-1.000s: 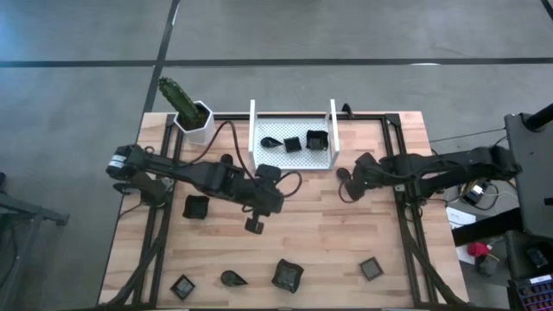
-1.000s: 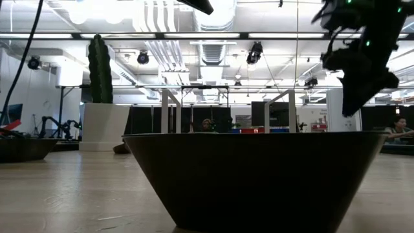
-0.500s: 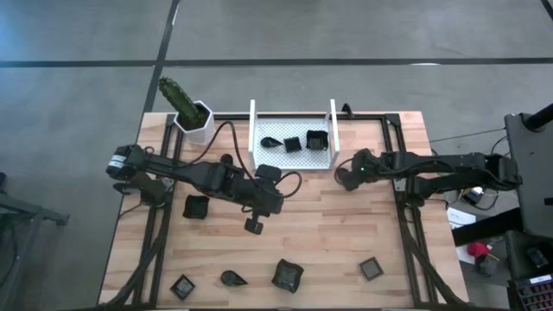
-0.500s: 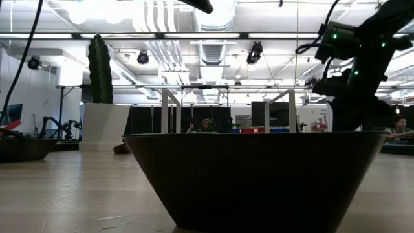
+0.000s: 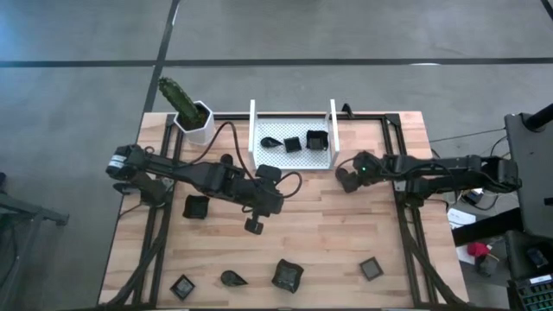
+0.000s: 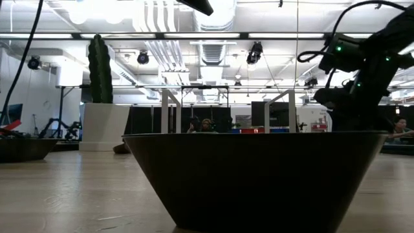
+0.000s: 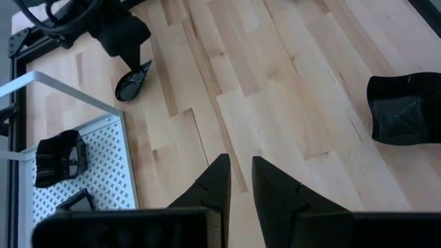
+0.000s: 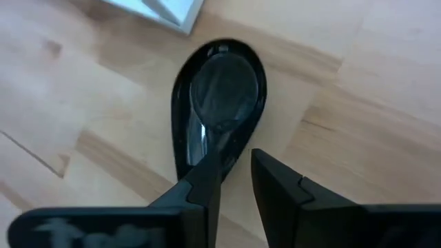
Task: Pick & Place Mini shaped plates
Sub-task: Stack the black drop-shaped plate on top of the black drop-shaped plate on the shelf
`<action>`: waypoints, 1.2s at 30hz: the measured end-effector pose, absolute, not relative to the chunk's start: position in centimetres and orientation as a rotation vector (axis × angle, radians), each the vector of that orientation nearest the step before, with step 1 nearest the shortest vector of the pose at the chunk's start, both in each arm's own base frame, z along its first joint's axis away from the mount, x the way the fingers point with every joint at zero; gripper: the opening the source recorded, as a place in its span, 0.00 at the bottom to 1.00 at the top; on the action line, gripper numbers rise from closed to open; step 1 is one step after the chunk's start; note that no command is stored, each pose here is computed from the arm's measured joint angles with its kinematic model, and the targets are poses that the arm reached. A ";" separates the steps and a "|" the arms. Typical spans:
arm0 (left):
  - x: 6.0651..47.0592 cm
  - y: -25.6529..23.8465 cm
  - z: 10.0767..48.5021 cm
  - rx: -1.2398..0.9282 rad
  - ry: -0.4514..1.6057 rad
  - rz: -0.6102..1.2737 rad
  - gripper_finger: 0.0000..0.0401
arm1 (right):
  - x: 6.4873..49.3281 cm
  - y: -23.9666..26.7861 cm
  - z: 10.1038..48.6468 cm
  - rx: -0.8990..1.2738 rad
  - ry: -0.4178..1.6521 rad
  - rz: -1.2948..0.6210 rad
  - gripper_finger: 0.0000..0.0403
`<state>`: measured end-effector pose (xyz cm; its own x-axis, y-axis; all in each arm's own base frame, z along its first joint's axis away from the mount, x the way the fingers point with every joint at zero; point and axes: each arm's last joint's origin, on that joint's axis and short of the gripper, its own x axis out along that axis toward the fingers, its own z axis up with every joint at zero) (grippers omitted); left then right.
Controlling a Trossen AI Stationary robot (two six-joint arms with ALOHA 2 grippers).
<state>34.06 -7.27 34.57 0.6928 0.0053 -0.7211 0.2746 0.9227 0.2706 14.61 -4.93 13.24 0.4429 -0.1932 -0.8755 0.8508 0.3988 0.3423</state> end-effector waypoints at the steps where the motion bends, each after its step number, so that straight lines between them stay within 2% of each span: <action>1: 34.1 -7.3 34.6 0.376 0.795 -0.154 0.14 | 14.5 -4.9 13.1 0.921 0.861 -0.775 0.21; 8: 34.1 -7.3 34.6 0.375 0.791 -0.153 0.14 | 14.2 -4.8 12.4 0.905 0.855 -0.772 0.18; 17: 34.1 -7.3 34.6 0.375 0.791 -0.153 0.14 | 14.5 -4.9 12.4 0.855 0.820 -0.725 0.04; 23: 34.1 -7.3 34.6 0.374 0.791 -0.153 0.14 | 14.6 -4.9 12.5 0.820 0.832 -0.688 0.02; 36: 34.0 -7.2 34.7 0.338 0.790 -0.133 0.14 | 18.9 -2.7 17.7 0.686 0.735 -0.465 0.02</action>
